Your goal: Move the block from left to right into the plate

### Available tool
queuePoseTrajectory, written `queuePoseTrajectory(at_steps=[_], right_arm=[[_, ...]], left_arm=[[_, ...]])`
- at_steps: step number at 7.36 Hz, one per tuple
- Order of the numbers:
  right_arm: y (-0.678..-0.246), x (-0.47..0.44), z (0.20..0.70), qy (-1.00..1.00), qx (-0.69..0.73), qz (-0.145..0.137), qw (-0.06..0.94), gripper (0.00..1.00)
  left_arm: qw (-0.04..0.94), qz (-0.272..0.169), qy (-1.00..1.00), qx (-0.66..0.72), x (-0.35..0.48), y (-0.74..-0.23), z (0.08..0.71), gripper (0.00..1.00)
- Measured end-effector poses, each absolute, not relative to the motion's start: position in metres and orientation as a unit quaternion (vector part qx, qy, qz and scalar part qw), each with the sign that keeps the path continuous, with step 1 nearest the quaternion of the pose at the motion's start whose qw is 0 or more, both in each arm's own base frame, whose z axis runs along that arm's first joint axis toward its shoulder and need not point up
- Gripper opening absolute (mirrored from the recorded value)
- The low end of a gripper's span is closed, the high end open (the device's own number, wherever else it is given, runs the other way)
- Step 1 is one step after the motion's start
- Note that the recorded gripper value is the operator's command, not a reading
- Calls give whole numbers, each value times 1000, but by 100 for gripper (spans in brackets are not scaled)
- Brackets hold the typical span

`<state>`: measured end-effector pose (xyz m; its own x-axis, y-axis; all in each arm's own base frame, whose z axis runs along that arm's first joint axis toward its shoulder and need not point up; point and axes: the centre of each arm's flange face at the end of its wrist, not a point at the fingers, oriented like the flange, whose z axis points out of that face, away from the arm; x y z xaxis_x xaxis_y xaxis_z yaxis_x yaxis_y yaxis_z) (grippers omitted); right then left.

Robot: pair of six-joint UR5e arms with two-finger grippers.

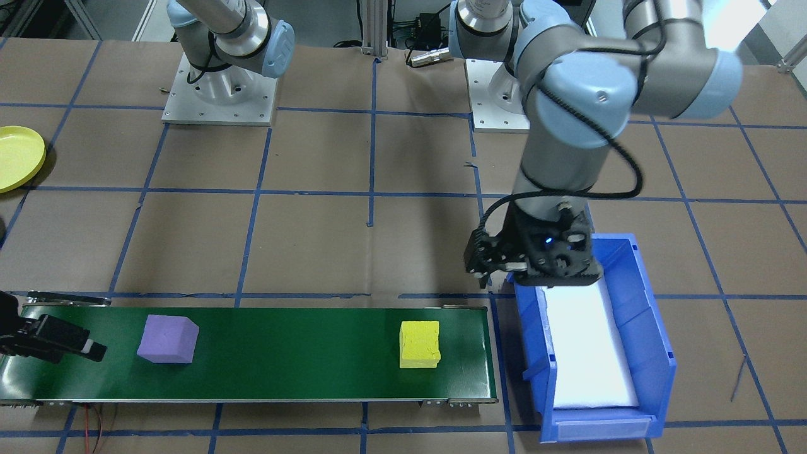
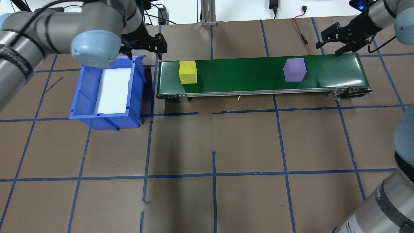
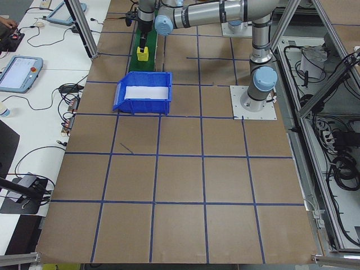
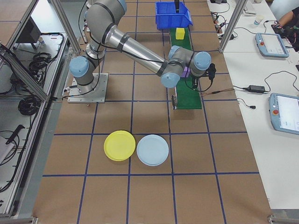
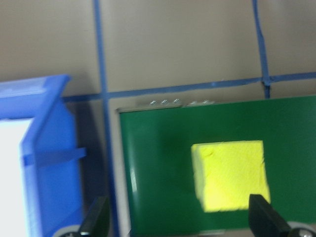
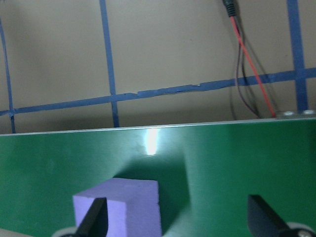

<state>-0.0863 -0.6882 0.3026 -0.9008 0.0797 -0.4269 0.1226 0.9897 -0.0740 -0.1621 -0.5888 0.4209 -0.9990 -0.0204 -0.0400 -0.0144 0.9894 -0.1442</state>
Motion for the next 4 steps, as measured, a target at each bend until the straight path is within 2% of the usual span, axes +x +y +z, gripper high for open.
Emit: queuePoseTrajectory(at_steps=[2, 4], right_arm=[[-688, -51, 294, 974, 69, -31, 215, 100], [-681, -44, 276, 976, 74, -18, 203, 100]], left_arm=[[27, -22, 999, -35, -132, -524, 479, 100], [28, 4, 999, -40, -128, -477, 514, 100]])
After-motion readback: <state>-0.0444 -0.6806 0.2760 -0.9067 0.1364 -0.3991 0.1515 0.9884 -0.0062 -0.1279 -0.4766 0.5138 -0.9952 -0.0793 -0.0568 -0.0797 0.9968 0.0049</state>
